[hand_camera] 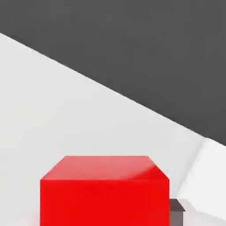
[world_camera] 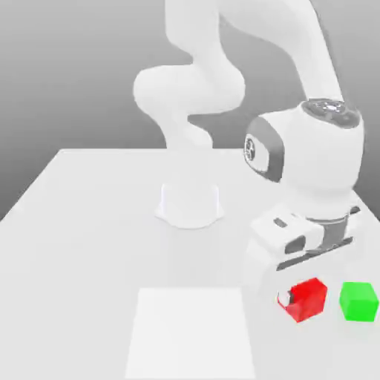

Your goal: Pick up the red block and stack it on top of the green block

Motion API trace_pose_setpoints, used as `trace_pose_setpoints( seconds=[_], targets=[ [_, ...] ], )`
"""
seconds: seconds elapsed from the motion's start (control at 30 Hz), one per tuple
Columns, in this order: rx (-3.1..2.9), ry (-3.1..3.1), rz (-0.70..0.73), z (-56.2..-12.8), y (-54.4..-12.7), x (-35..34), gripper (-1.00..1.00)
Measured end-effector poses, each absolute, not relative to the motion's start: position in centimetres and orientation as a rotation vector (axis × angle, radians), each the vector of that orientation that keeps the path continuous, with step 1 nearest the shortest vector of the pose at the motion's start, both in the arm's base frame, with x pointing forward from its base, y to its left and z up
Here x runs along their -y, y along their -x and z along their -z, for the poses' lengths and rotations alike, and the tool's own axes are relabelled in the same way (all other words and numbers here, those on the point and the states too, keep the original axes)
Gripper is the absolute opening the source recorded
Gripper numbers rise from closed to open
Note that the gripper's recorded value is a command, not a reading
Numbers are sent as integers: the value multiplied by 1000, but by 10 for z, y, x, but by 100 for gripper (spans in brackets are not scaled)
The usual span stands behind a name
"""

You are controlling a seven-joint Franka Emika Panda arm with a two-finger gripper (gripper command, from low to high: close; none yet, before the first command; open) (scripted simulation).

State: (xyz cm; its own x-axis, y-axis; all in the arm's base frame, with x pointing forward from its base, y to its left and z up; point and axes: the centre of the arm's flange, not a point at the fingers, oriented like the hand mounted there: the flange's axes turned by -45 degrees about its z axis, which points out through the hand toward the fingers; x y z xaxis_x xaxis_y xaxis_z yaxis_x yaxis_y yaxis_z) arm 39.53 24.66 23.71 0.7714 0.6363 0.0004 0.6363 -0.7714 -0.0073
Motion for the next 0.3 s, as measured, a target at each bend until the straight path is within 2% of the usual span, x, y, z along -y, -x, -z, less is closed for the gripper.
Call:
trace_pose_setpoints(
  seconds=[0.07,0.17,0.2,0.3],
  targets=[
    [1269,2872,-1,-231,-364,-294,-100],
    [1350,2837,1,-198,-351,-313,-100],
    [1356,2834,1,-188,-350,-314,100],
    [1356,2834,1,-188,-350,-314,100]
  ],
)
